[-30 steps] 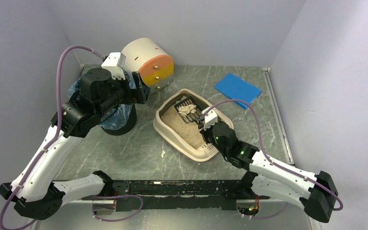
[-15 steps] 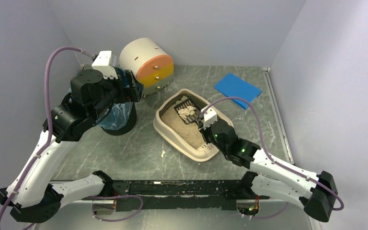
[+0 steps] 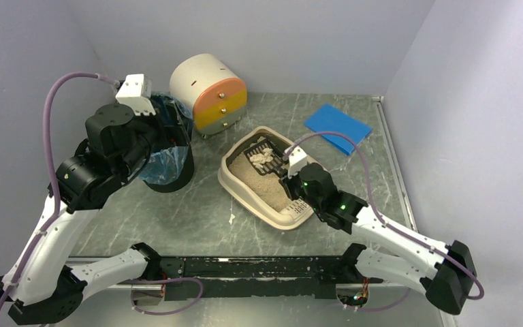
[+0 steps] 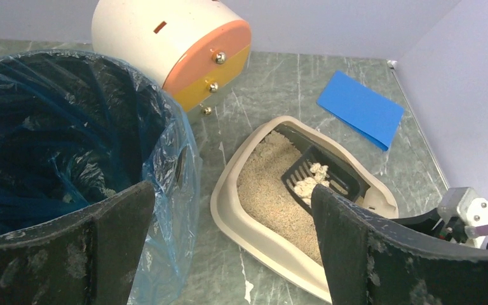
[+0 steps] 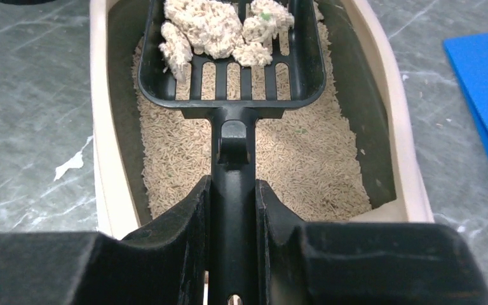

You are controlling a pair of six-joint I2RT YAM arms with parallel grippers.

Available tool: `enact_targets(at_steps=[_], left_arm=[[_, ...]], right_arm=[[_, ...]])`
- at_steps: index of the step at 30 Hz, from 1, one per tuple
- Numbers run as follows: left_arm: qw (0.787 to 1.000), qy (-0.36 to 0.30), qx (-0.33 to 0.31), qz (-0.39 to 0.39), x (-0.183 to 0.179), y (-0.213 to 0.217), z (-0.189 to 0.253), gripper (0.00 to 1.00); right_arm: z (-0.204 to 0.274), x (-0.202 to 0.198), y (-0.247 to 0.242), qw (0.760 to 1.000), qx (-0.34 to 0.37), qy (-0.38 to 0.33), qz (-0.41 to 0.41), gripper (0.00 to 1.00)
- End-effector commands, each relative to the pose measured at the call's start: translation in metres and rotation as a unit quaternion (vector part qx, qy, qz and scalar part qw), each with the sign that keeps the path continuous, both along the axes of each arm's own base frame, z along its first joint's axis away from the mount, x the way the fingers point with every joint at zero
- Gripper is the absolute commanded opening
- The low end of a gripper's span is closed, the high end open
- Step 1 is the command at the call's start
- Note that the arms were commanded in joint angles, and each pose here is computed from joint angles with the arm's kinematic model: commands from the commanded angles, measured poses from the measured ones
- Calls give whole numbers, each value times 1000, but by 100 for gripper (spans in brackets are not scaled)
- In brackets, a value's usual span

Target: Clean the litter box

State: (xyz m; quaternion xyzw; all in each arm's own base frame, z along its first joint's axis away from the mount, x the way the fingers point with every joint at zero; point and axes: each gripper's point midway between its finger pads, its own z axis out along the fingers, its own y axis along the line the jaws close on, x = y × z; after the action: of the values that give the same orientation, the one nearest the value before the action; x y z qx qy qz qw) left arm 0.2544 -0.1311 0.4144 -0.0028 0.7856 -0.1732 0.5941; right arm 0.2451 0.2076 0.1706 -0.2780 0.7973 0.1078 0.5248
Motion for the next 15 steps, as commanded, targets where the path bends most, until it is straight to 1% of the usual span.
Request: enact_targets(at_steps=[1, 3, 4, 5, 6, 7, 8, 10, 13, 15], left_arm=[[1000, -15, 0, 12, -4, 10, 10, 97], [1000, -14, -1, 12, -4, 9, 9, 97], [1000, -13, -1, 12, -4, 9, 9, 97], [1000, -13, -1, 11, -4, 9, 9, 97], [1000, -13, -1, 11, -4, 9, 8, 98], [1000, -12, -1, 11, -4, 9, 8, 97], [1000, -12, -2, 11, -4, 9, 7, 97], [1000, -11, -2, 12, -5, 9, 6, 98], [1000, -13, -5, 13, -5, 10, 6, 97], [1000, -11, -2, 16, -5, 11, 7, 97]], right_arm=[[27, -2, 1, 996, 83, -22, 22, 0], [9, 3, -4, 1000, 5, 10, -7, 0], [9, 7, -11, 1000, -7, 8, -25, 0], [14, 8, -13, 1000, 9, -4, -22, 0], [23, 6, -9, 999, 35, -22, -2, 0], [27, 4, -5, 999, 41, -32, 14, 0], [24, 3, -4, 999, 29, -23, 16, 0], [16, 7, -10, 1000, 0, -6, -5, 0], [19, 2, -4, 999, 20, -24, 21, 0], [18, 4, -13, 1000, 12, -21, -5, 0]])
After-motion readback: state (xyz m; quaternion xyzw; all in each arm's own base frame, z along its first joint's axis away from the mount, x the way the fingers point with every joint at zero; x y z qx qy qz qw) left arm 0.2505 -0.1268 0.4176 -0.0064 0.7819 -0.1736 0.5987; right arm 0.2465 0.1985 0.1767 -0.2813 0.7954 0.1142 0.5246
